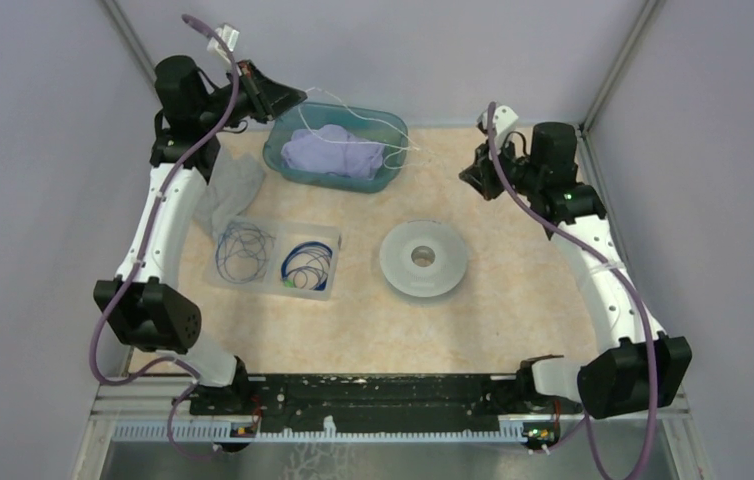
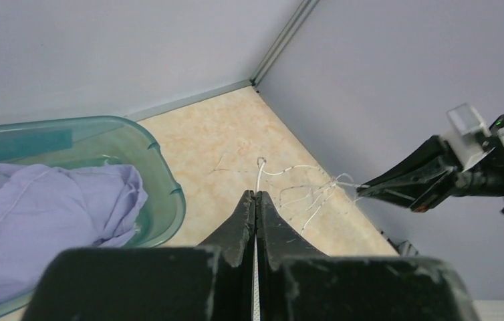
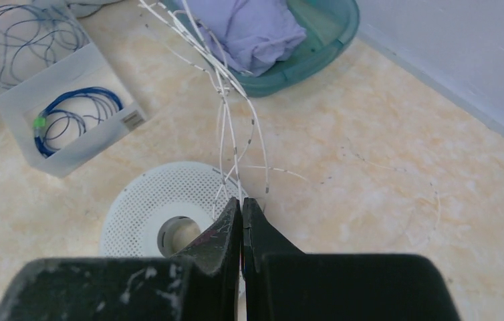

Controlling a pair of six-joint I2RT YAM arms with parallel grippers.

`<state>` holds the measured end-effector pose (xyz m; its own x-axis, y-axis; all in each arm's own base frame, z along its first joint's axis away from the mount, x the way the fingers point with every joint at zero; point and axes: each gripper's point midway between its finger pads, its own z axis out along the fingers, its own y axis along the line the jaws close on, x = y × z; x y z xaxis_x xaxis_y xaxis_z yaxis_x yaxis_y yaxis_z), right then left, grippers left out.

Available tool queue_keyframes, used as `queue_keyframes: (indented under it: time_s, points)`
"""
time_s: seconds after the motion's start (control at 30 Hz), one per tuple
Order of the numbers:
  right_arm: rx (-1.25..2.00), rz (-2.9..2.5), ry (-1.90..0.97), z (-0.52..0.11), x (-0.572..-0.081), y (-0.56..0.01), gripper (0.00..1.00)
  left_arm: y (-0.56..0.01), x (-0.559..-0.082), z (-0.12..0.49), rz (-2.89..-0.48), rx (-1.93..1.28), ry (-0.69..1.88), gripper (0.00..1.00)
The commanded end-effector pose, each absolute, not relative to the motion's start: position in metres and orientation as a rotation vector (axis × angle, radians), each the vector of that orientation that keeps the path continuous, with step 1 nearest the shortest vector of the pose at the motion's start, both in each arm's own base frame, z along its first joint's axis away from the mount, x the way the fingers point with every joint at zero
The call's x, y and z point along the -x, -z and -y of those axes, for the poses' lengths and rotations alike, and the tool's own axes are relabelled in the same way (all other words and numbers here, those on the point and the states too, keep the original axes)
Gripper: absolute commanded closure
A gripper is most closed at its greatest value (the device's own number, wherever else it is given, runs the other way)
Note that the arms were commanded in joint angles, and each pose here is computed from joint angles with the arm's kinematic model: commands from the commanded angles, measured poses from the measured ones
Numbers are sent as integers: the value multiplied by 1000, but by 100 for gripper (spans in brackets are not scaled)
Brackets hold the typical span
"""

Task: Wrap the cables
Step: Adjust the cable.

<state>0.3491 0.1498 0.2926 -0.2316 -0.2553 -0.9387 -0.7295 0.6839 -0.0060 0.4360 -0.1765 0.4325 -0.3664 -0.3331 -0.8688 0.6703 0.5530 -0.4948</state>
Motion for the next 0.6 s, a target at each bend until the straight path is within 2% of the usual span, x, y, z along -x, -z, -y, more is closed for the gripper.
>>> queue_keyframes:
  time_s: [0.0,0.3,0.47,0.57]
  points:
    - [561,-1840,-387,-119,-370,-322,100,-448,-431,167,-1586,-358,897,100]
    - [370,-1869,-60,-53,-400,-339,100,-455,-420,157,-1546,-501,726,100]
    - [371,-1860,46,-39,-402,-342,100,-460,-403,170,-1515,-581,821,100]
    - [511,-1843,-51,-60,-395,-337,100,-462,-390,182,-1488,-634,930,100]
